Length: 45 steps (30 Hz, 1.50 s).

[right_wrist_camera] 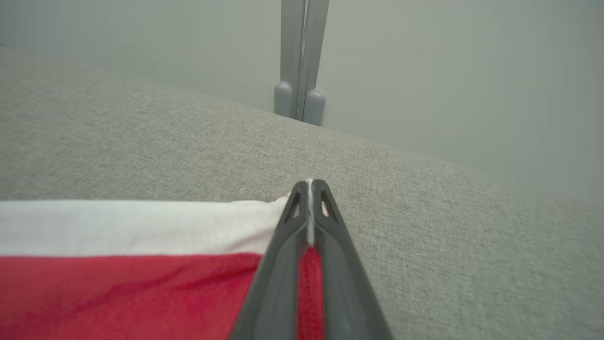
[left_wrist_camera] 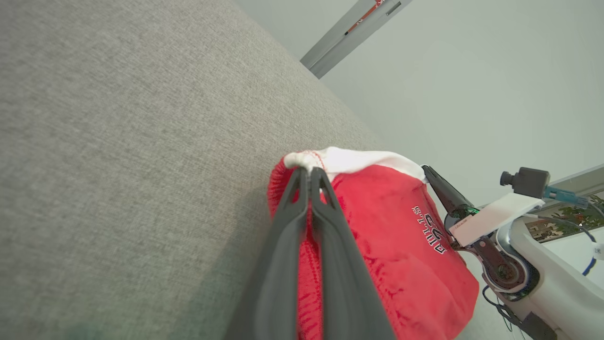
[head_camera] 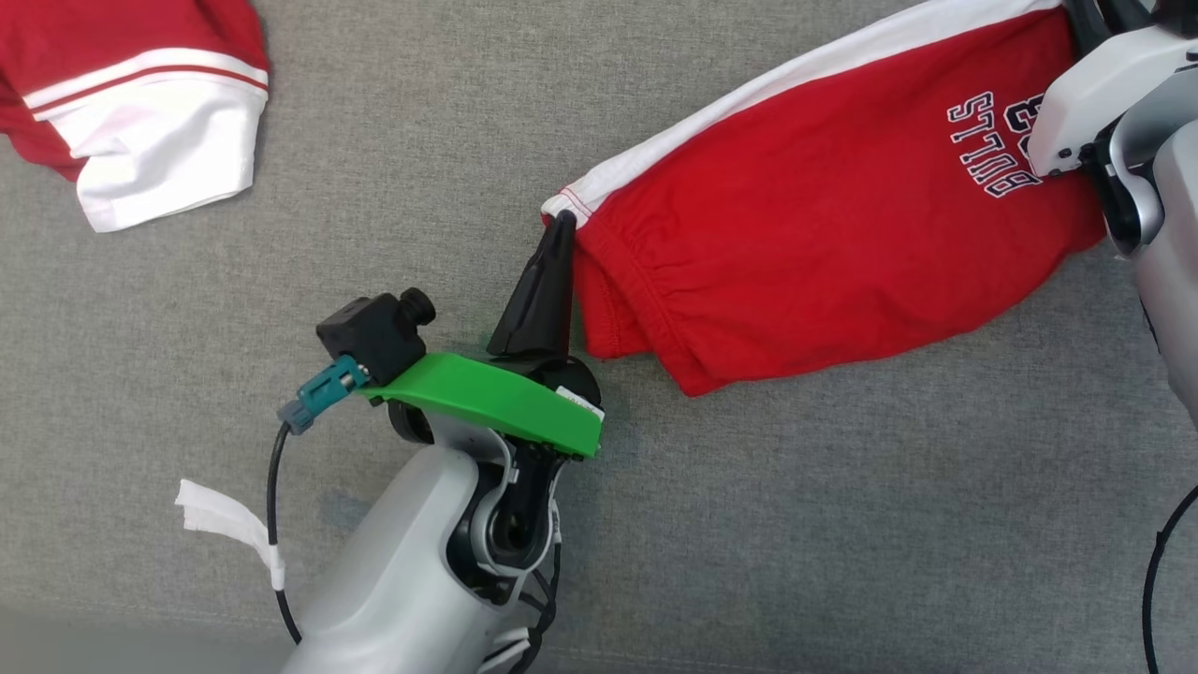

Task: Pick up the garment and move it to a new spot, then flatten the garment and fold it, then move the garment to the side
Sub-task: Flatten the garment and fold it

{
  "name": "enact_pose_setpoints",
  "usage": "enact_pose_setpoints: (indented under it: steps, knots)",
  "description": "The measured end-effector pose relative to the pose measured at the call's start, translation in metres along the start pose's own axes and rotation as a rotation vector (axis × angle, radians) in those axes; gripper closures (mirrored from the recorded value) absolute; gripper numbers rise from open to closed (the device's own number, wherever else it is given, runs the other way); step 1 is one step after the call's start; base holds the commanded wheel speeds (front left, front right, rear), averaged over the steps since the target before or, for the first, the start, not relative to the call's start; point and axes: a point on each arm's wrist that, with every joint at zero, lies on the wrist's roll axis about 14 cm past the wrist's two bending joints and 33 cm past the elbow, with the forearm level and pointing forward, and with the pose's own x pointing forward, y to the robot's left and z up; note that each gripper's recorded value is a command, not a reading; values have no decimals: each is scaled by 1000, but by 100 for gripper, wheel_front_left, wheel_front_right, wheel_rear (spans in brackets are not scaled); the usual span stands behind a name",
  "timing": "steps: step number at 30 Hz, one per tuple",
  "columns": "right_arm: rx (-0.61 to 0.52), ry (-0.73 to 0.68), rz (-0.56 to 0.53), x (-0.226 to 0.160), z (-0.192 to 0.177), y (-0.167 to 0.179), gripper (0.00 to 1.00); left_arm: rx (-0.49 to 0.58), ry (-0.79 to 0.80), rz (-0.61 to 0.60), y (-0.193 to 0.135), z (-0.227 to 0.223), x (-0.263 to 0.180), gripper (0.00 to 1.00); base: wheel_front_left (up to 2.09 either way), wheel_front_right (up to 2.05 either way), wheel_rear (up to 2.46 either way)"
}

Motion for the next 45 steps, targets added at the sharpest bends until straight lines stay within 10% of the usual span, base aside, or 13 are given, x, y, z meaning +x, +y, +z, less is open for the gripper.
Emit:
enact_pose_setpoints:
  steps: [1, 3, 4, 18, 36, 38, 41, 45]
  knots:
    - [0, 2, -3, 0, 0, -1, 100, 17, 3, -4, -2, -1, 0, 6, 0, 0, 0]
    - [0, 3, -8, -1, 0, -3, 44, 35, 5, -11, -5, -2, 0, 0, 0, 0, 0]
    - [1, 4, -11, -1, 0, -4, 0, 58, 1, -17, -7, -1, -1, 0, 0, 0, 0]
    - [-13, 68, -34, -29, 5, -18, 0, 356, -67, -8, 2, 30, -47, 0, 0, 0, 0]
    - [91, 506, 45, -74, -51, -6, 0, 430, -203, 16, -5, 72, -65, 0, 0, 0, 0]
    - [116, 515, 47, -75, -54, -5, 53, 436, -211, 27, -2, 75, -66, 0, 0, 0, 0]
    - [141, 522, 53, -76, -56, 0, 100, 443, -221, 36, 1, 79, -66, 0, 0, 0, 0]
    - [179, 467, 53, -76, -52, 4, 100, 483, -226, 23, -2, 80, -64, 0, 0, 0, 0]
